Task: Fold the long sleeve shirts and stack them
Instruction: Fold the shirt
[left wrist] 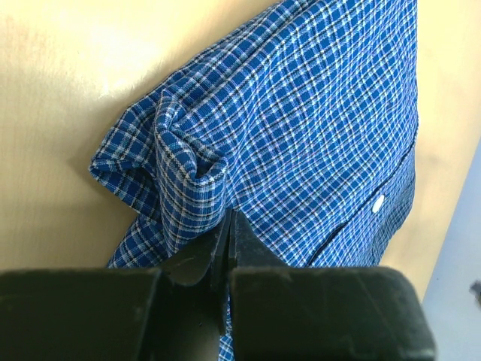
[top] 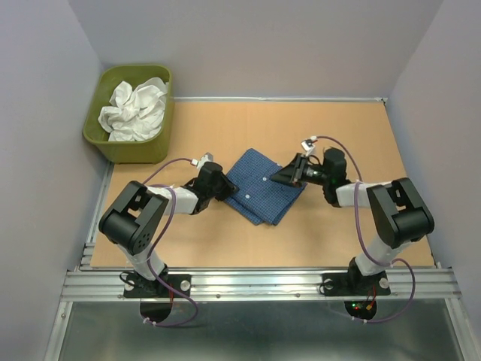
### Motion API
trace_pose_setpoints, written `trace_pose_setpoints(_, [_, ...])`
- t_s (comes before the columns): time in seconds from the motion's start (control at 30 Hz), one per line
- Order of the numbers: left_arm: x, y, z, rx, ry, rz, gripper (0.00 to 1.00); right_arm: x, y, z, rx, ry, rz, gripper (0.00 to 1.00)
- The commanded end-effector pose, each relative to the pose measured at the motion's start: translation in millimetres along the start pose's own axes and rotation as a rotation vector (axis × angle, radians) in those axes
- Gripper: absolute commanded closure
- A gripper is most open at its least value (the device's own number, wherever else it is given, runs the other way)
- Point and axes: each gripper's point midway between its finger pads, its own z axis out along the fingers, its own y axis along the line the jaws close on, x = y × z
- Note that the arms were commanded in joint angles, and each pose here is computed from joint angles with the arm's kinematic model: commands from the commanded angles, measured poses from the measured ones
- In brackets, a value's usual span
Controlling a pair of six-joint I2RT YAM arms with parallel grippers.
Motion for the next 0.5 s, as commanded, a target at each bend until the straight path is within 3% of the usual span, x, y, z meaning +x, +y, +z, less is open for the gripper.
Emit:
trace_pose_setpoints(0.0, [14.5, 33.5, -6.9, -0.120, 0.045, 0.045, 0.89, 51.0, 19.4, 25.3, -0.050, 0.183, -0.030, 0.77])
trace_pose_setpoints(0.23, [10.4, 35.8, -6.8, -0.134, 0.021, 0.044, 0.89, 111.8, -41.5, 27.5, 0.063, 0.316, 0.084, 0.77])
trace_pose_setpoints(0.47, [8.2, 42.9, -3.0, -0.164, 0.011, 0.044, 0.89, 130.4, -80.7, 6.1, 0.152, 0.327, 0.187, 0.77])
